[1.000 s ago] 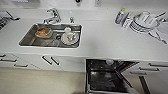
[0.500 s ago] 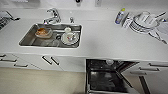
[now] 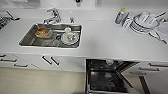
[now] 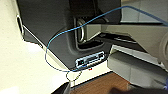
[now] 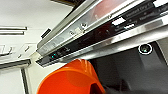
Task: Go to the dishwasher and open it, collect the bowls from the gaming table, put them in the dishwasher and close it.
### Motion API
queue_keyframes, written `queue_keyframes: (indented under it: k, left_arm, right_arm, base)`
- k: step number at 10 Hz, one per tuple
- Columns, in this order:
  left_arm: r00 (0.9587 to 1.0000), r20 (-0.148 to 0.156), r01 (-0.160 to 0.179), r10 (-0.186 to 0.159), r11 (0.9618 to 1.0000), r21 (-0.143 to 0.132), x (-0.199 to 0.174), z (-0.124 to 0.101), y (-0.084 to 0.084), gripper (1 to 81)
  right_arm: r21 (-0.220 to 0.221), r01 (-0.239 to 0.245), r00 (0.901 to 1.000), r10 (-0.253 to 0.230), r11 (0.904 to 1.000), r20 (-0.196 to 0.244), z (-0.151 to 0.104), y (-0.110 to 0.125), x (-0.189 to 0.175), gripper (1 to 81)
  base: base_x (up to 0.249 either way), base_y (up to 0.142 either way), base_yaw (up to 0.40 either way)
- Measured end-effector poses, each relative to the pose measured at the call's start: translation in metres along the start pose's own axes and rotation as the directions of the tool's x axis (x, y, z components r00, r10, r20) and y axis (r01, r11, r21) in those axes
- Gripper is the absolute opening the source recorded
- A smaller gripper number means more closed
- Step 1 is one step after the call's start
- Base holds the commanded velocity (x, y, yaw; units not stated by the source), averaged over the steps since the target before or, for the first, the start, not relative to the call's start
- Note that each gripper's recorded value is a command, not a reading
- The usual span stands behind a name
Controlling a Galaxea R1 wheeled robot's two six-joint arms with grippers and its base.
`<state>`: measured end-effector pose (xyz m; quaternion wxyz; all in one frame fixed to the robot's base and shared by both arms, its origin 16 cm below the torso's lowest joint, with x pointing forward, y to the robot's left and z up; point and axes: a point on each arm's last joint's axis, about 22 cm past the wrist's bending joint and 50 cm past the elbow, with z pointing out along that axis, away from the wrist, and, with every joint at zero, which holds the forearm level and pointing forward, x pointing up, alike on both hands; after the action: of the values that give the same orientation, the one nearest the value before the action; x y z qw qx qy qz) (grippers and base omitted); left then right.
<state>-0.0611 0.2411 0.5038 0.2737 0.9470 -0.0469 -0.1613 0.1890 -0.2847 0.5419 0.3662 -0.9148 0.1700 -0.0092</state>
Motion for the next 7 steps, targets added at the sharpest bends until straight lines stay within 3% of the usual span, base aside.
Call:
queue_keyframes:
  k: [3,5,7]
  left_arm:
    - [0.9993,-0.027,0.026,-0.027,0.9989,-0.038,-0.026,0.02,-0.003,81.1]
    - [0.9988,-0.02,0.043,-0.044,0.9978,-0.051,-0.051,0.034,0.002,81.1]
    - [0.998,-0.004,0.062,-0.063,0.997,-0.045,-0.083,0.041,-0.001,81.1]
  right_arm:
    - [0.006,0.025,0.9993,-0.025,0.9997,-0.027,0.02,-0.028,0.057,1.0]
    - [0.03,0.023,0.9997,-0.022,0.9993,-0.011,0.049,-0.058,0.073,1.0]
    - [0.011,0.038,0.9988,-0.038,0.9992,-0.033,0.049,-0.07,0.111,1.0]
  base:
    - [0.0,0.0,0.0]
    - [0.0,0.0,0.0]
    - [0.0,0.0,0.0]
